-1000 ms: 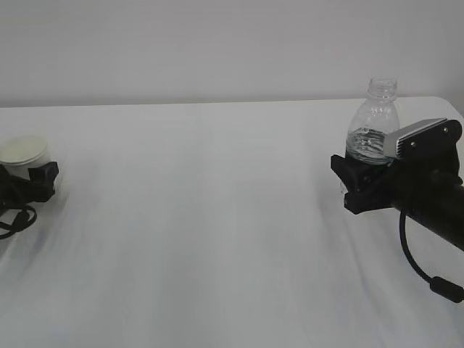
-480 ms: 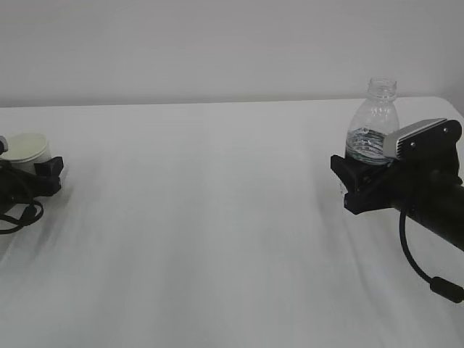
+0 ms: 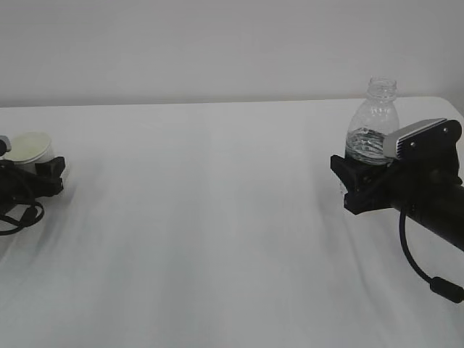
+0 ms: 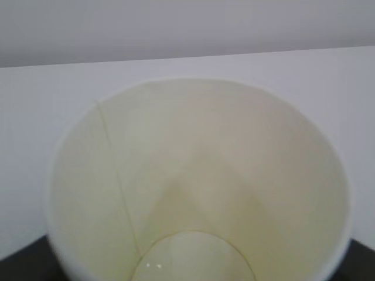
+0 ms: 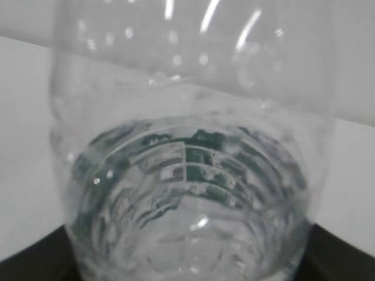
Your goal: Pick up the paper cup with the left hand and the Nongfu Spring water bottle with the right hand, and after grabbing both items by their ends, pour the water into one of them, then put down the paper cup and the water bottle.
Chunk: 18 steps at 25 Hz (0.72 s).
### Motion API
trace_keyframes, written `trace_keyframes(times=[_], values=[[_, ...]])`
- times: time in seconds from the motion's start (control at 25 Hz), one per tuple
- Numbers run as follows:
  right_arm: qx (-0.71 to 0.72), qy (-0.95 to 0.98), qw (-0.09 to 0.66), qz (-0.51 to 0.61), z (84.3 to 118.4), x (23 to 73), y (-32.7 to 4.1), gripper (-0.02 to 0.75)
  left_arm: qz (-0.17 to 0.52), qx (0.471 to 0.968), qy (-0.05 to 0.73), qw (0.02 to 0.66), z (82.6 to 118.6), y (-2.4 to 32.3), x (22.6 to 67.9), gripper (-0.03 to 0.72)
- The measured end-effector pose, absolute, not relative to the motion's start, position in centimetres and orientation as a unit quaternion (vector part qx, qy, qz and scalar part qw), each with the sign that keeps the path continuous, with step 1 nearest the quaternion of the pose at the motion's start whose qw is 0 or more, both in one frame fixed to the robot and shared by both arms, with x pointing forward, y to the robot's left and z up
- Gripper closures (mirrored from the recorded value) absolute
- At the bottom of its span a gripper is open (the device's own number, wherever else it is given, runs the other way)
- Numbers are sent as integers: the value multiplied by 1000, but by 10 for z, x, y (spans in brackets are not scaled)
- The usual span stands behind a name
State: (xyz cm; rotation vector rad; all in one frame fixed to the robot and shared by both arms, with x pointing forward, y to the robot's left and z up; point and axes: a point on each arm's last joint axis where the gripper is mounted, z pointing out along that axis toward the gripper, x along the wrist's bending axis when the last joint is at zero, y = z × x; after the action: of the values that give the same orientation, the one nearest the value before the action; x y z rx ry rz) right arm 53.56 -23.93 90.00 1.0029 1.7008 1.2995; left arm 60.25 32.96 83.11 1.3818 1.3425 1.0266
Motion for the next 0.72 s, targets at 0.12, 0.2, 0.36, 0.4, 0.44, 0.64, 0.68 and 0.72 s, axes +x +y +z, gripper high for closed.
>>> trace_keyframes(times=[0.12,0.2,0.36,0.4,0.44,0.64,0.68,0.72], values=[[393,665,379,509,900,536,-239,263,413,569,538,465,831,328,602,167],[393,665,379,509,900,536,-239,263,409,576,531,468,831,326,602,169],[393,665,379,509,900,536,-239,264,400,587,524,470,835,322,594,171],[393,665,379,509,900,536,-239,264,397,590,523,470,836,321,591,173],[393,665,379,509,900,536,-239,264,395,593,522,470,838,320,587,173],[393,665,379,509,900,536,-239,264,379,608,518,469,841,316,572,175],[393,665,379,509,900,536,-239,264,376,610,518,468,841,315,569,175],[393,665,379,509,900,536,-239,263,371,612,517,469,842,314,566,175]])
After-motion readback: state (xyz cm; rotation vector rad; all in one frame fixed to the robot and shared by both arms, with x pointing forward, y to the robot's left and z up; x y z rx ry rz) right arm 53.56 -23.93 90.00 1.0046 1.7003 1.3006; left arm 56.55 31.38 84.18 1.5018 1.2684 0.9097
